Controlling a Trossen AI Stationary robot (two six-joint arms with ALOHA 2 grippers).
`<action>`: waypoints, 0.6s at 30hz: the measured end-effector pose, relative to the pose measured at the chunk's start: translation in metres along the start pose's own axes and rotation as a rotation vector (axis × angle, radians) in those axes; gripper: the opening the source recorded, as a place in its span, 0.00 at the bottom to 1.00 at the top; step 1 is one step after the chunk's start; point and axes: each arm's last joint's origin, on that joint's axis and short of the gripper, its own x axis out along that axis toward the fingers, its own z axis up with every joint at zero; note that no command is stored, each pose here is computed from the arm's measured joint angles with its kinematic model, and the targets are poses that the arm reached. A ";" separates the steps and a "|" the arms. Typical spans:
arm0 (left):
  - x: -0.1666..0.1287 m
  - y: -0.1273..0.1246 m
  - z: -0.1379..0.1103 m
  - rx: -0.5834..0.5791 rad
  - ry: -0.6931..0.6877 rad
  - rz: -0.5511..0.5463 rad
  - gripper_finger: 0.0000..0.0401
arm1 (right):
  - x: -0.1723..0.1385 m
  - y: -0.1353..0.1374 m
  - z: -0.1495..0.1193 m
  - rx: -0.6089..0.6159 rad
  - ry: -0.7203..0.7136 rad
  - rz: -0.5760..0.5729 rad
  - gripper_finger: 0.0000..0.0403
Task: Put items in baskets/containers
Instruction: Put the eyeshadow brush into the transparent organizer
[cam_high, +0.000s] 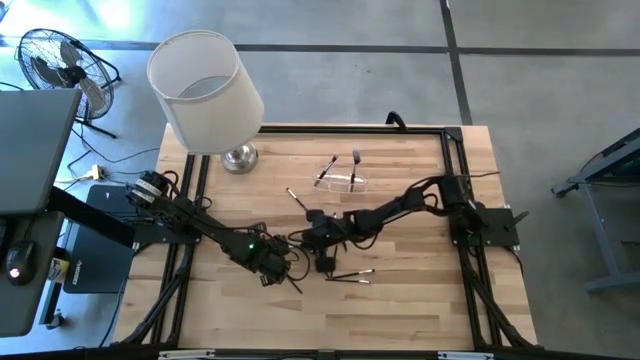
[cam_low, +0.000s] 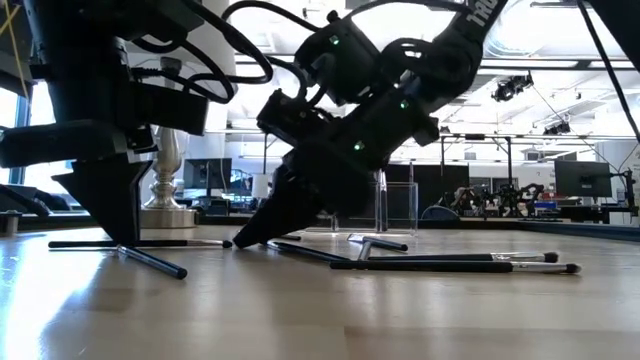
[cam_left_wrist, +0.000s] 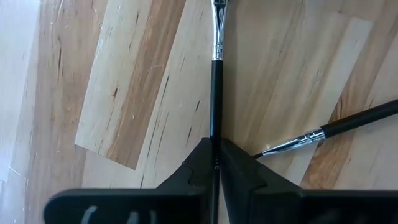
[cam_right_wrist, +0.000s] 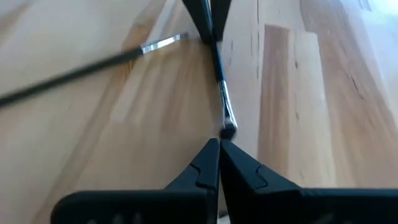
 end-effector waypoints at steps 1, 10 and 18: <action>0.000 0.000 0.000 0.000 0.001 -0.001 0.03 | -0.002 0.000 0.002 -0.002 -0.004 0.000 0.02; 0.000 0.000 0.000 0.002 0.001 -0.008 0.02 | -0.002 0.002 0.001 -0.007 0.005 -0.002 0.17; 0.000 -0.001 0.001 -0.002 -0.010 -0.015 0.02 | 0.002 0.002 0.002 -0.009 -0.026 -0.025 0.36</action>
